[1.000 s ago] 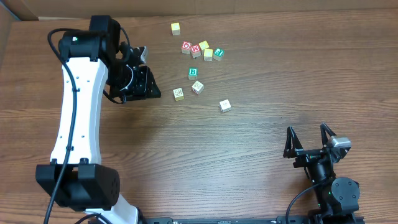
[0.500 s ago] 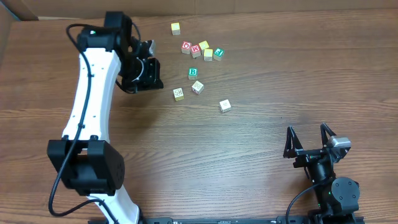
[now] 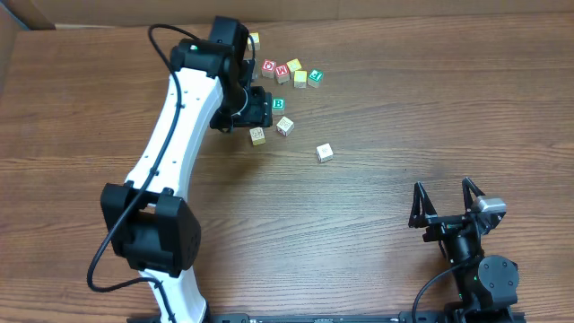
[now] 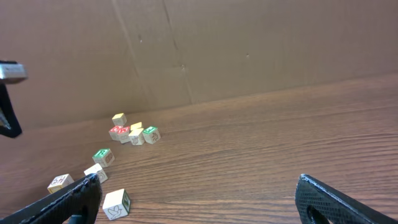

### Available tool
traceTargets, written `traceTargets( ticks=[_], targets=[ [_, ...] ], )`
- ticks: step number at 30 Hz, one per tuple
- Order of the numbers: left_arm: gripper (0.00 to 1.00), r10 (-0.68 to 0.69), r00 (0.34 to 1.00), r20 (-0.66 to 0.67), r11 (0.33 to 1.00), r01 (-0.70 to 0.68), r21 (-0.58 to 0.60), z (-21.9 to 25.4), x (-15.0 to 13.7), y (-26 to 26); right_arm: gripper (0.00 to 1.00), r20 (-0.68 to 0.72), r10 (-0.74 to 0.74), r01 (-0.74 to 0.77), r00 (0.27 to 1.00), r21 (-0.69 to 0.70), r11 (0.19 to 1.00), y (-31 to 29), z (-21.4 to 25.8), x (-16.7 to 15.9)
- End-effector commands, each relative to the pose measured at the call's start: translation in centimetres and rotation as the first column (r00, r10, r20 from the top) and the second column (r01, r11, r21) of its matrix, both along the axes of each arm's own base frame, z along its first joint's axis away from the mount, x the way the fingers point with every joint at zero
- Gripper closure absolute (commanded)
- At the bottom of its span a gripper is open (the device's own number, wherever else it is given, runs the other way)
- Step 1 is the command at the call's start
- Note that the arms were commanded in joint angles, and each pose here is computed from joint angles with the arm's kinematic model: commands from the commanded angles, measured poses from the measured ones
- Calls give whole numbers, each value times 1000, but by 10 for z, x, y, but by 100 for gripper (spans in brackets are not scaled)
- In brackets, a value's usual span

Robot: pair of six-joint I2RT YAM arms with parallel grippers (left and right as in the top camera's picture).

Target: Flip 4 blocks

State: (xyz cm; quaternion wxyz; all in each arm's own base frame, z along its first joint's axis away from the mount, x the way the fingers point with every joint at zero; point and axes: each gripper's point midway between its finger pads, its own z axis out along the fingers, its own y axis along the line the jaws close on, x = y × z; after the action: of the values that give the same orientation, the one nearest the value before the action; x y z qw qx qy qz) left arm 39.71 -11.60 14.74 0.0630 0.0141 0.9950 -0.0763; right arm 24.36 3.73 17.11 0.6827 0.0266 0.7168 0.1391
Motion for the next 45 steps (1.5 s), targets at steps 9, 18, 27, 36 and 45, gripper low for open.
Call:
traceTargets(
  ticks=[9, 18, 27, 36, 45],
  targets=[
    [96, 17, 998, -68, 998, -13, 58, -30, 1, 4, 0, 44, 5, -5, 999, -1, 1000, 1, 8, 0],
    [96, 39, 996, -78, 999, -38, 18, -25, 0, 9, 0, 20, 166, -167, 986, 117, 979, 28, 12, -8],
    [96, 146, 985, -90, 986, -152, -72, -14, 5, 43, 0, -7, 0, 1, 1000, 113, 994, -3, 113, -27],
    [96, 226, 969, -98, 972, -231, -48, -15, 7, 72, 0, -270, 53, -29, 961, 93, 995, 12, 222, 13],
    [96, 236, 968, -88, 971, -238, -7, -17, 7, 80, 0, -731, 108, -53, 674, 98, 994, 36, 212, 79]
  ],
)
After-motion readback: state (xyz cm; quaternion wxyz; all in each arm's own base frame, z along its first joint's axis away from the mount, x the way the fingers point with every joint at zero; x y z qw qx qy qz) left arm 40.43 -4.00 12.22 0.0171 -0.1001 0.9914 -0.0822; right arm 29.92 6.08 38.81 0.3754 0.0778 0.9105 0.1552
